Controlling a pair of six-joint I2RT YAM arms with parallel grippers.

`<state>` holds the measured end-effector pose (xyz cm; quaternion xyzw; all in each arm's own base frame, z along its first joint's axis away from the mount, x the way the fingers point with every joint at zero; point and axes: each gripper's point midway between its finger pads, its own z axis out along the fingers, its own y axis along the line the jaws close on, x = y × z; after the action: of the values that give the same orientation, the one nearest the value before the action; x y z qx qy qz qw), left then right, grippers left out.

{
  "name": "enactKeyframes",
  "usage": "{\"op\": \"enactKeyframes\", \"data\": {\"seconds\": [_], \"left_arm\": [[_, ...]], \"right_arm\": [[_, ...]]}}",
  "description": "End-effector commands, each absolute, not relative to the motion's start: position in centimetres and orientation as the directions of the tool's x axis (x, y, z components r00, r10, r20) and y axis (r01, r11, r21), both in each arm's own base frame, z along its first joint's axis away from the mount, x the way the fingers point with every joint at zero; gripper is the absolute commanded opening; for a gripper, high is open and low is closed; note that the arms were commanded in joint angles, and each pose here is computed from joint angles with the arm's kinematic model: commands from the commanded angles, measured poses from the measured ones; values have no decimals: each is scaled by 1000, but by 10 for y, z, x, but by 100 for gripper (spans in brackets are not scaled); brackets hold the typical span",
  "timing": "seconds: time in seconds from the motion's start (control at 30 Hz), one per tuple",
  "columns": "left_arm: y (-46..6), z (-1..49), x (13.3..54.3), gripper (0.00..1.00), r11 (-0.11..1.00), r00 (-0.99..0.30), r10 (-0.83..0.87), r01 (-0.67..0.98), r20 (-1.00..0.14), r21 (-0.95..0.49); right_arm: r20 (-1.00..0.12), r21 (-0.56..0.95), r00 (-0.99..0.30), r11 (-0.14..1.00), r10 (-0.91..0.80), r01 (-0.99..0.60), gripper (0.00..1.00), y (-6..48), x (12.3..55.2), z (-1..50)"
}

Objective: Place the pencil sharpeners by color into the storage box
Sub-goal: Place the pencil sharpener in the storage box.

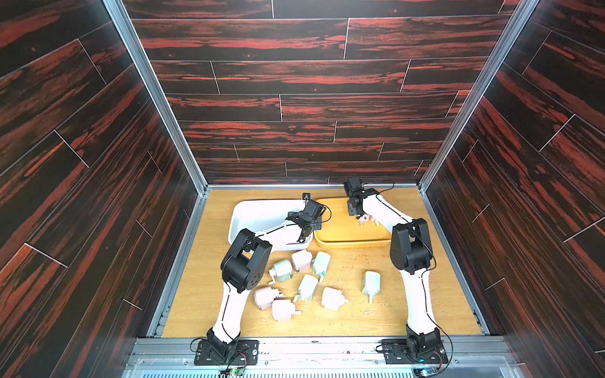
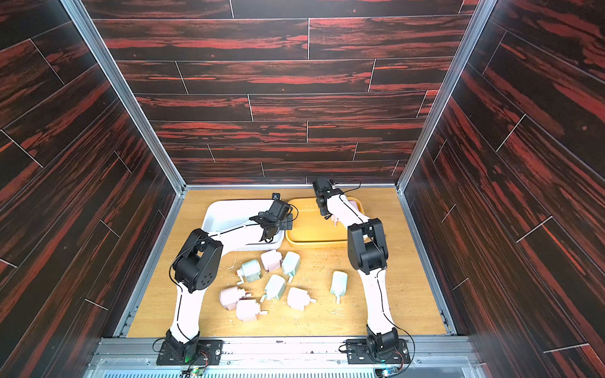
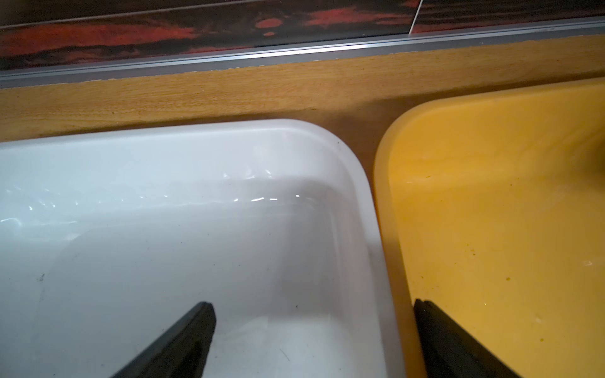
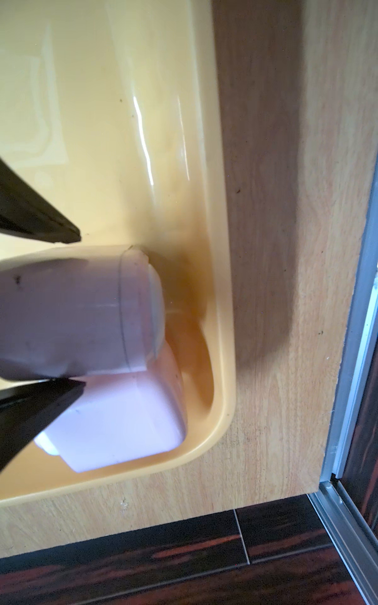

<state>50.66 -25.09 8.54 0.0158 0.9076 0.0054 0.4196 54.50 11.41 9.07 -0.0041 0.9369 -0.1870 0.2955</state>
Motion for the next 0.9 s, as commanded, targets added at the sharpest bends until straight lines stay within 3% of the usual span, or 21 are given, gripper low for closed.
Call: {"op": "enactKeyframes", "data": {"seconds": [0.0,0.1,0.17,0.47,0.87], "left_arm": [[-242,84,507,100,999,-660,36,10,-750,39],[-242,84,507,100,999,-661,37,9,-749,41],[-241,85,507,100,999,-661,37,9,-749,42],[-240,82,507,100,999,-666,35,3,-745,43],[-238,82,507,100,999,-666,37,-1,-745,50]], "right_arm": [[-581,-356,-805,927,-122,117,71,111,548,113],[-582,-361,-802,927,-136,105,74,112,549,116],[-583,-364,-799,926,-146,97,98,113,548,119],[-602,-436,-764,897,-231,72,98,111,547,130],[-524,-568,-762,823,-380,-20,98,107,554,113]]}}
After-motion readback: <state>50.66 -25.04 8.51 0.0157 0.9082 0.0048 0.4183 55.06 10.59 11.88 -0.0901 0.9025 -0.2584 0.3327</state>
